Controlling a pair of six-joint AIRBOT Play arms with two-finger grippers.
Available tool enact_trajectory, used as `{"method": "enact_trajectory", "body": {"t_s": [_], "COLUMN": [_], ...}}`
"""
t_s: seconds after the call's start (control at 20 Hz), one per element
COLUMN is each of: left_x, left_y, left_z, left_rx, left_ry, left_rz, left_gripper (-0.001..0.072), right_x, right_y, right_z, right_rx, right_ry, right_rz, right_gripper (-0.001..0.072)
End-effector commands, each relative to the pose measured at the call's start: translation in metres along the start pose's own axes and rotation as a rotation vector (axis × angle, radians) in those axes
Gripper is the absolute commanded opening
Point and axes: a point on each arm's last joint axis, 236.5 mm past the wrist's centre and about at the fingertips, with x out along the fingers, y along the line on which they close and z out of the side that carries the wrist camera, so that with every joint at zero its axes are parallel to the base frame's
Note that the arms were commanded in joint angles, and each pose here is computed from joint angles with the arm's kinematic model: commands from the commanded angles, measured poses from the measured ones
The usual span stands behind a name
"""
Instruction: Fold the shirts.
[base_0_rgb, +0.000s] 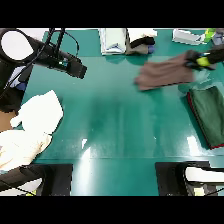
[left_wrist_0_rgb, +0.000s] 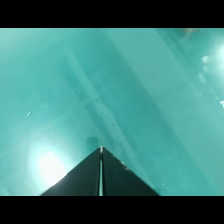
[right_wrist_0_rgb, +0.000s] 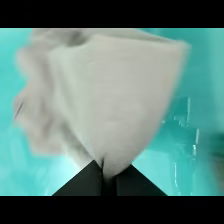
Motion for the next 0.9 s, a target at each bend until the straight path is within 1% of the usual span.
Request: {"method": "enact_trajectory", "body": {"t_s": [0.0, 0.15, 0.3, 0.45, 0.55, 0.65, 0.75, 0.85], "left_x": [0.000, 0.000, 0.000, 0.000, 0.000, 0.000, 0.000, 0.000], "left_y": [-0.006, -0.006, -0.006, -0.007, -0.010, -0.012, -0.011, -0.012], "left_z": [0.001, 0.001, 0.001, 0.001, 0.001, 0.001, 0.001, 0.001], "left_rx": [0.002, -0.002, -0.006, -0.007, -0.011, -0.014, -0.013, -0.013], "left_ry": [-0.002, -0.002, -0.002, -0.002, -0.003, -0.003, -0.003, -0.002], "left_rz": [-0.017, -0.017, -0.017, -0.021, -0.032, -0.039, -0.038, -0.039], "left_gripper": [0.0025, 0.0025, 0.0025, 0.0025, 0.0025, 0.0025, 0.0025, 0.0025], "right_x": [-0.042, -0.052, -0.058, -0.080, -0.112, -0.147, -0.175, -0.188], "right_y": [-0.089, -0.124, -0.137, -0.120, -0.102, -0.089, -0.085, -0.093], "right_z": [0.013, 0.013, 0.020, 0.049, 0.078, 0.095, 0.096, 0.084], "right_rx": [0.164, 0.216, 0.232, 0.217, 0.192, 0.157, 0.135, 0.140], "right_ry": [-0.051, -0.059, -0.096, -0.201, -0.305, -0.378, -0.399, -0.361], "right_rz": [-0.106, -0.146, -0.157, -0.111, -0.069, -0.062, -0.081, -0.117], "right_gripper": [0.0016, 0.0016, 0.0016, 0.0016, 0.0016, 0.0016, 0.0016, 0.0016]}}
